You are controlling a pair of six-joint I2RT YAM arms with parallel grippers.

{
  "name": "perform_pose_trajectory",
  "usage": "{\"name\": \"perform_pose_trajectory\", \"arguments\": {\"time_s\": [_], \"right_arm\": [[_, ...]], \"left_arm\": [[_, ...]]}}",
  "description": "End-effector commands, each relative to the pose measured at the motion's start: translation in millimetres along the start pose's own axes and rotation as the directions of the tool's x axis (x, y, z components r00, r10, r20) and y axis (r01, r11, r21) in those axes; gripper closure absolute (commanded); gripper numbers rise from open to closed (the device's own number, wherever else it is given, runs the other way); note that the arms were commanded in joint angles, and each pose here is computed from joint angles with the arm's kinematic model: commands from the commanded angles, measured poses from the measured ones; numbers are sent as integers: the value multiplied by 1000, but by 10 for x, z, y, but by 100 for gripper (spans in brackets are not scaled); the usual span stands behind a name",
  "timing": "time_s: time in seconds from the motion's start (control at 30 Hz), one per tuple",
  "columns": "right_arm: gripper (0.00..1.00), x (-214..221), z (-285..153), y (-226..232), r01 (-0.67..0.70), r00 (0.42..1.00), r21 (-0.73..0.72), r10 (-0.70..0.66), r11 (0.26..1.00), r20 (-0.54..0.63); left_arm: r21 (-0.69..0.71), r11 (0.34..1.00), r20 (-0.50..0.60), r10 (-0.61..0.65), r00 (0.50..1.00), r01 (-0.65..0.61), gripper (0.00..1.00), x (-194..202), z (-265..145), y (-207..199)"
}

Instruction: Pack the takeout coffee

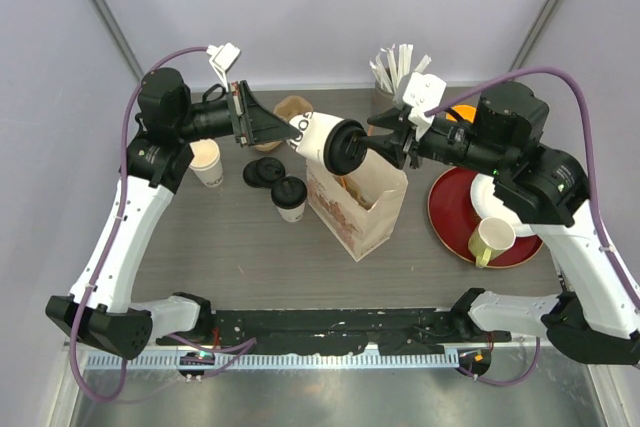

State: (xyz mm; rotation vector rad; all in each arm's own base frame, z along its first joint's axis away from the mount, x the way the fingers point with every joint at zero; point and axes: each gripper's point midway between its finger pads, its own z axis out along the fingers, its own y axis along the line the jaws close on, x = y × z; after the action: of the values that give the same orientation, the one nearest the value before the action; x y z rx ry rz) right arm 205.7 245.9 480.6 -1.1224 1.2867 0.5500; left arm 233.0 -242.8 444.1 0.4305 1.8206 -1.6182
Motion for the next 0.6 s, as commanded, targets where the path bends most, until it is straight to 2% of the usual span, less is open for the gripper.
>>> {"name": "perform_pose_trajectory", "arguments": {"time_s": [0.0, 0.3, 0.57], "right_arm": [[60, -250, -69, -40, 55, 995, 17, -56, 998, 87], [68, -164, 78, -31, 11, 998, -10, -11, 1000, 60], [71, -120, 132, -20, -12, 999, -16, 12, 1000, 52]], "left_arm": [[40, 998, 14, 57, 998, -57, 100, -70, -40, -169], [33, 998, 14, 46, 999, -46, 100, -76, -26, -143], [31, 998, 7, 47, 999, -48, 100, -57, -24, -128]]}}
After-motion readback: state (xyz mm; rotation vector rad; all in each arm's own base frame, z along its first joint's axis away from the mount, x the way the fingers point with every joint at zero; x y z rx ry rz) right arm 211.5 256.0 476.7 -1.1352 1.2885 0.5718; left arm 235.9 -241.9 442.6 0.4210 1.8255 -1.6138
